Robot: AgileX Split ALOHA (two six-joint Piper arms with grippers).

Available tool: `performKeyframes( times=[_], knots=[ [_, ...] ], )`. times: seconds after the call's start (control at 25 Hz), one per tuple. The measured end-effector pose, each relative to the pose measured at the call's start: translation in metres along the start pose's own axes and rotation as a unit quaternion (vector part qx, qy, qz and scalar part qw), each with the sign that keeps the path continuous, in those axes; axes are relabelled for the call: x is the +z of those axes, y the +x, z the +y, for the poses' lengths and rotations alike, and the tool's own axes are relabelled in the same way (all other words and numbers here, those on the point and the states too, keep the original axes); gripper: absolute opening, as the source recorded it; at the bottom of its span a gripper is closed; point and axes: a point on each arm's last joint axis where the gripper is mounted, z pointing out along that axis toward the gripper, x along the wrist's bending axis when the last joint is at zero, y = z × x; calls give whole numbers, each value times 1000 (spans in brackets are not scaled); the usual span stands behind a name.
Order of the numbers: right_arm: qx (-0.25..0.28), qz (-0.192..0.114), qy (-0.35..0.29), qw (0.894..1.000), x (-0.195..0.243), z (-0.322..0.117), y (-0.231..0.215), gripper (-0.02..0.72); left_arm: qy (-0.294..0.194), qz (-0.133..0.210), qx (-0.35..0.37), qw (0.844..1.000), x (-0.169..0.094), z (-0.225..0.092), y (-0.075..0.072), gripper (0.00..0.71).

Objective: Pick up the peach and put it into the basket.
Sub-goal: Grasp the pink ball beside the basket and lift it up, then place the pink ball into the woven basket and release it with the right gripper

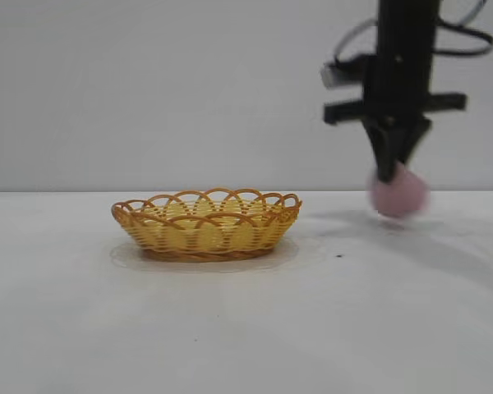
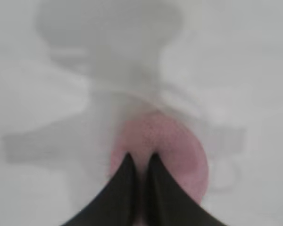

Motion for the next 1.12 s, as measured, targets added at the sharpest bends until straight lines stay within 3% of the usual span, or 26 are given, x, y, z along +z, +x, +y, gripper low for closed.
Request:
performKeyframes(
  times=[0.2, 0.32, 0.68, 0.72, 0.76, 0.96, 1.04, 1.12],
  knots=[
    [-83, 84, -52, 992, -40, 0, 81, 0, 0, 0, -1, 1000, 0, 0, 0, 425],
    [-106, 101, -47, 988, -30, -3, 107, 0, 0, 0, -1, 1000, 0, 0, 0, 425],
    [-111, 146, 9, 983, 23, -11, 123, 0, 0, 0, -1, 1000, 0, 0, 0, 425],
    [-108, 149, 9, 983, 24, -10, 124, 57, 0, 0, -1, 1000, 0, 0, 0, 425],
    [-108, 150, 9, 983, 24, -10, 124, 57, 0, 0, -1, 1000, 0, 0, 0, 425],
    [-105, 151, -7, 983, 22, -8, 124, 416, 0, 0, -1, 1000, 0, 0, 0, 425],
    [-106, 146, -27, 983, 14, -4, 123, 521, 0, 0, -1, 1000, 0, 0, 0, 425],
    [-104, 130, -56, 985, -5, 1, 117, 541, 0, 0, -1, 1000, 0, 0, 0, 425]
  ],
)
